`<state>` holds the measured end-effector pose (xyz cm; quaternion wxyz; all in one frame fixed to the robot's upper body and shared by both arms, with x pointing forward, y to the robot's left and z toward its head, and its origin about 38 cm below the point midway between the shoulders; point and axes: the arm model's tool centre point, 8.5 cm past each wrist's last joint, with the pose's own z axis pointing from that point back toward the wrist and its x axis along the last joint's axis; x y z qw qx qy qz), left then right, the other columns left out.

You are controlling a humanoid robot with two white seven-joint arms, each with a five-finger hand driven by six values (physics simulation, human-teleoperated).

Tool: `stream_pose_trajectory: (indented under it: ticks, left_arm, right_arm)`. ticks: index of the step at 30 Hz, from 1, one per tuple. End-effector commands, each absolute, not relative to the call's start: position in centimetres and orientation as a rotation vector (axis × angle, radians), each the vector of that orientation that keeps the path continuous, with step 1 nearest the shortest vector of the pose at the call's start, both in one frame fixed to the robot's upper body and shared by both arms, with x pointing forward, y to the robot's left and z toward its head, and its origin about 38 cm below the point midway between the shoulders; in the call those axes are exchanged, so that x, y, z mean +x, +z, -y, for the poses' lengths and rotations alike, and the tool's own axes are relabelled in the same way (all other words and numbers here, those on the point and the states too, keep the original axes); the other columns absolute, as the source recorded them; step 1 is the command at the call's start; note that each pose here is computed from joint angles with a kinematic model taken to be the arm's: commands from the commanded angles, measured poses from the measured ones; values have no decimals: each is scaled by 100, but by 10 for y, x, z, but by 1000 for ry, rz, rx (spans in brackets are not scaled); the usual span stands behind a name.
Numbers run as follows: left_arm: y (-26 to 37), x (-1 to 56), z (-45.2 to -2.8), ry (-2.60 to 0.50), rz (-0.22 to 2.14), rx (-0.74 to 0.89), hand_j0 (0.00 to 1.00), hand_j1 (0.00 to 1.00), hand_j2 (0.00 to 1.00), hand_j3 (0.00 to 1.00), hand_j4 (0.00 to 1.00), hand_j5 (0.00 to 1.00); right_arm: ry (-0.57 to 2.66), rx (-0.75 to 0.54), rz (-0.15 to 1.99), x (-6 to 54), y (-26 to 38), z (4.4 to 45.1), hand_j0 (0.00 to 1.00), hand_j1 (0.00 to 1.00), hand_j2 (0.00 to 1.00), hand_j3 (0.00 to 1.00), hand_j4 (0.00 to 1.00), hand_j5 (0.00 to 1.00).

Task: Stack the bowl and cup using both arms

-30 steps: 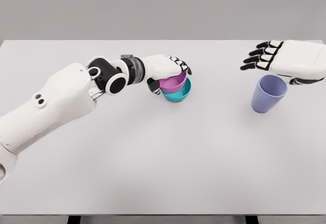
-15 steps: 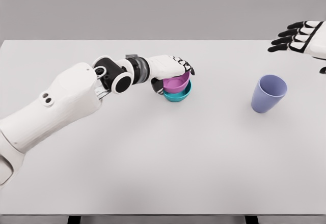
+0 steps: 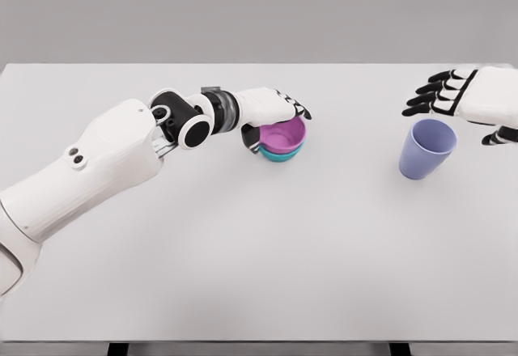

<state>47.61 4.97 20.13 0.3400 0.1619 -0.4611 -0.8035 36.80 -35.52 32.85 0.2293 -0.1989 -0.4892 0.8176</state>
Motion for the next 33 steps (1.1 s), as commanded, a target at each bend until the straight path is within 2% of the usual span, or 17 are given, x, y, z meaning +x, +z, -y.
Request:
stream_pose_trajectory:
  ticks: [1,6,8,13,17,20,22,27,33]
  left_arm:
    - [202,476,-49,-2093,1204,422,100,100,100,100,100,100]
    - [220,461,-51,-2113,1275,416,100,100,100,100,100,100]
    - [246,453,-71,-2096,1344,463,100,100,100,100,100,100]
    - [282,441,-131,-2032,1394,460,100,100,100,100,100,100]
    - [315,422,-191,-2034,1610,196,100,100,100,100,100,100]
    - [306,394,-237,-1743,1834,-258,100,100,100,100,100,100]
    - [303,390,-269,-1644,1870,-250,100,100,100,100,100,100]
    - [280,395,-320,-1466,1847,-156,100,100,100,100,100,100]
    - [275,395,-320,-1462,1841,-157,100,100,100,100,100,100]
  right_arm:
    - [2253,-505,1340,368,318,351,99,99,99,99,99,99]
    - [2233,-516,1335,374,316,356,98,98,98,98,98,98]
    - [2196,-515,1310,380,310,367,98,98,98,98,98,98]
    - [2182,-501,1288,387,296,369,98,98,98,98,98,98]
    - [2193,-482,1289,389,287,362,98,98,98,98,98,98]
    - [2178,-479,1289,395,280,361,98,98,98,98,98,98]
    - [2174,-472,1295,398,276,358,98,98,98,98,98,98]
    - [2170,-482,1284,404,269,357,98,98,98,98,98,98]
    - [2156,-478,1260,409,259,361,98,98,98,98,98,98]
